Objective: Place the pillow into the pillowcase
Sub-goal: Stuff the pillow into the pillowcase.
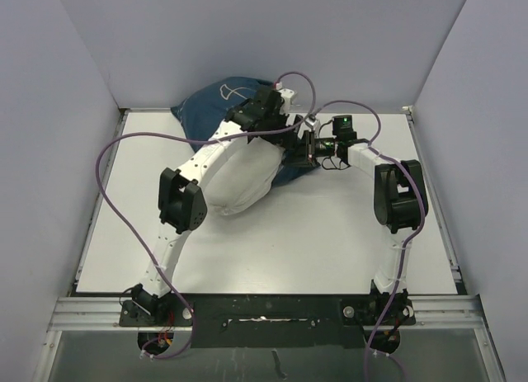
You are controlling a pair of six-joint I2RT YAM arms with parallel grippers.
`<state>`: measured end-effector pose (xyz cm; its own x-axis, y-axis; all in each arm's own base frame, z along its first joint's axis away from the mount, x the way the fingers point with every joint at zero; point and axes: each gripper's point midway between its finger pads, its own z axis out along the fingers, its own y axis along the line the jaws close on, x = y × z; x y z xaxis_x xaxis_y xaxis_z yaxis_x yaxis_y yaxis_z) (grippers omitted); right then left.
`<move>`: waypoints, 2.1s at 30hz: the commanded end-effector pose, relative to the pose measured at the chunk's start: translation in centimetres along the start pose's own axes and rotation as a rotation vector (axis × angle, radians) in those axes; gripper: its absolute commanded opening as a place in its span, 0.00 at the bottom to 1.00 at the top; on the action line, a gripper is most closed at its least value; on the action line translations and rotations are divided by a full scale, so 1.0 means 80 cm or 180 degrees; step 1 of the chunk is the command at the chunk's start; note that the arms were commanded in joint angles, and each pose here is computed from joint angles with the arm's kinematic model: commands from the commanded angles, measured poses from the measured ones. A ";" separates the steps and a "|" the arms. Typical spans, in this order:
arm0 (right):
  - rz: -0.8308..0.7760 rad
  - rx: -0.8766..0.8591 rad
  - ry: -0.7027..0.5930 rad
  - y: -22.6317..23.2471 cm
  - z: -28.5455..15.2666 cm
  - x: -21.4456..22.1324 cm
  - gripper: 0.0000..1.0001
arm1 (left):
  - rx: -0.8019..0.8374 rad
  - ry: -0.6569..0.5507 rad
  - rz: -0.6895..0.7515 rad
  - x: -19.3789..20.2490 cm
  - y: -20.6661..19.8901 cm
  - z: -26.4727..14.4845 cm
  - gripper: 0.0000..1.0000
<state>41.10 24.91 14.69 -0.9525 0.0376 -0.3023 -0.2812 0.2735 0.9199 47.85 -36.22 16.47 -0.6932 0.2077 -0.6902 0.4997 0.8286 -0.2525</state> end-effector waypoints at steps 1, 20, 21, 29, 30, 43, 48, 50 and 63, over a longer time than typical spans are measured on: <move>-0.0384 -0.0086 -0.0248 0.022 -0.013 -0.045 0.00 | -0.0953 -0.0070 0.1437 -0.038 0.029 -0.073 0.98; -0.0451 -0.0081 -0.0242 0.024 -0.016 -0.041 0.00 | 0.1295 -0.1186 -0.0544 -0.135 -0.044 -0.170 0.98; -0.0451 -0.0085 -0.0237 0.024 -0.016 -0.040 0.00 | 0.1403 -0.1304 -0.0617 -0.140 -0.044 -0.183 0.98; -0.0556 -0.0176 -0.0213 0.034 -0.018 -0.039 0.00 | 0.1720 -0.1491 0.0309 -0.104 -0.070 -0.271 0.86; -0.0575 -0.0211 -0.0199 0.036 -0.018 -0.038 0.00 | 0.1581 -0.1342 0.0622 -0.077 -0.072 -0.265 0.80; -0.0893 -0.0444 -0.0069 0.063 -0.026 -0.018 0.00 | -0.0520 -0.0409 0.2707 0.087 0.034 -0.116 0.98; -0.1197 -0.0721 0.0016 0.098 -0.040 -0.008 0.00 | -0.1041 -0.0281 0.2414 0.067 0.074 -0.027 0.66; -0.1359 -0.0808 0.0034 0.114 -0.049 -0.004 0.00 | -0.0979 -0.0281 0.2017 0.061 0.078 -0.007 0.28; -0.1899 -0.0998 0.0260 0.200 -0.081 0.051 0.00 | -0.0034 0.0326 -0.1188 0.062 0.079 0.079 0.00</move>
<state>38.99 21.21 21.02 -0.7080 -0.0677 -0.7029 -0.6962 0.2337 0.6787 46.77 -35.92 13.62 -0.7523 0.1763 -0.6348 0.5156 0.7574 -0.4007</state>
